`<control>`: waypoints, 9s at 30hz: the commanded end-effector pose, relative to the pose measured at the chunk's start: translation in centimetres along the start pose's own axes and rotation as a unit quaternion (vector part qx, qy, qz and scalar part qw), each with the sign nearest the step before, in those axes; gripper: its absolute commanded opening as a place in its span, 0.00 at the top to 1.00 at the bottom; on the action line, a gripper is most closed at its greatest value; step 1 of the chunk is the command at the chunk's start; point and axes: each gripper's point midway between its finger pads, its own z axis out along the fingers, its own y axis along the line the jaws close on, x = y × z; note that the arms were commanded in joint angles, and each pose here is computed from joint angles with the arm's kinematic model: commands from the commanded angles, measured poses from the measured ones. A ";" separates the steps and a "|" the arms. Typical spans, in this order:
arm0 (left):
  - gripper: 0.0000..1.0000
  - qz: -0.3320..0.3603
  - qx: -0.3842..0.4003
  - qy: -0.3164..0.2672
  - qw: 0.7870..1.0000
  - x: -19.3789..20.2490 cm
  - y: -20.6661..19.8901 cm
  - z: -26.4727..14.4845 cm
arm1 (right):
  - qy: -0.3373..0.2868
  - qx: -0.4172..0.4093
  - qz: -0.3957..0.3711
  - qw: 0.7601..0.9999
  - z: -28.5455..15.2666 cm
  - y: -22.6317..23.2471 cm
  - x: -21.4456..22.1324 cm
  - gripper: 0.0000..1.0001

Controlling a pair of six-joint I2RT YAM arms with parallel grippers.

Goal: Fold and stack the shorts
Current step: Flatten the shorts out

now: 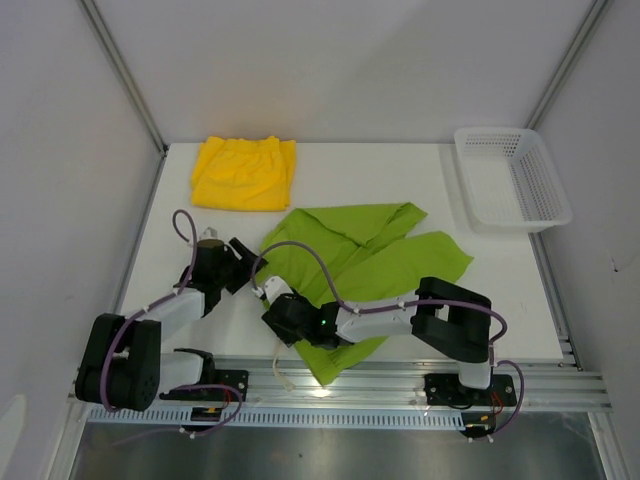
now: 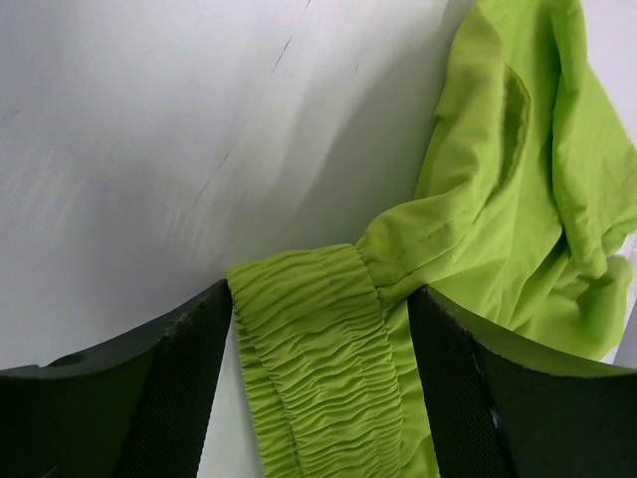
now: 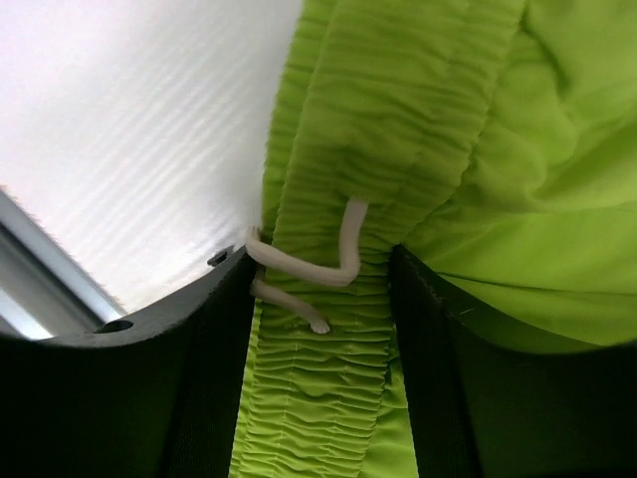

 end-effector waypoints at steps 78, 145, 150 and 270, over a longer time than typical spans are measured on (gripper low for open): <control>0.06 0.030 0.064 0.118 0.990 6.5 -1.5 -9.8 | -0.029 0.368 0.705 0.606 -22.7 -19.7 18.7 0.12; 1.00 -0.130 -0.057 -0.035 0.989 2.2 2.3 -5.9 | -0.023 0.288 0.711 0.641 -12.4 -24.1 13.9 0.36; 1.00 -0.156 -0.076 -0.057 0.983 1.3 2.7 -5.0 | -0.023 0.296 0.707 0.642 -10.5 -27.0 12.7 0.42; 1.00 -0.069 0.285 -0.280 0.914 -25.0 -30.5 -31.2 | -0.388 0.012 0.465 0.796 -43.3 -37.7 -19.3 1.00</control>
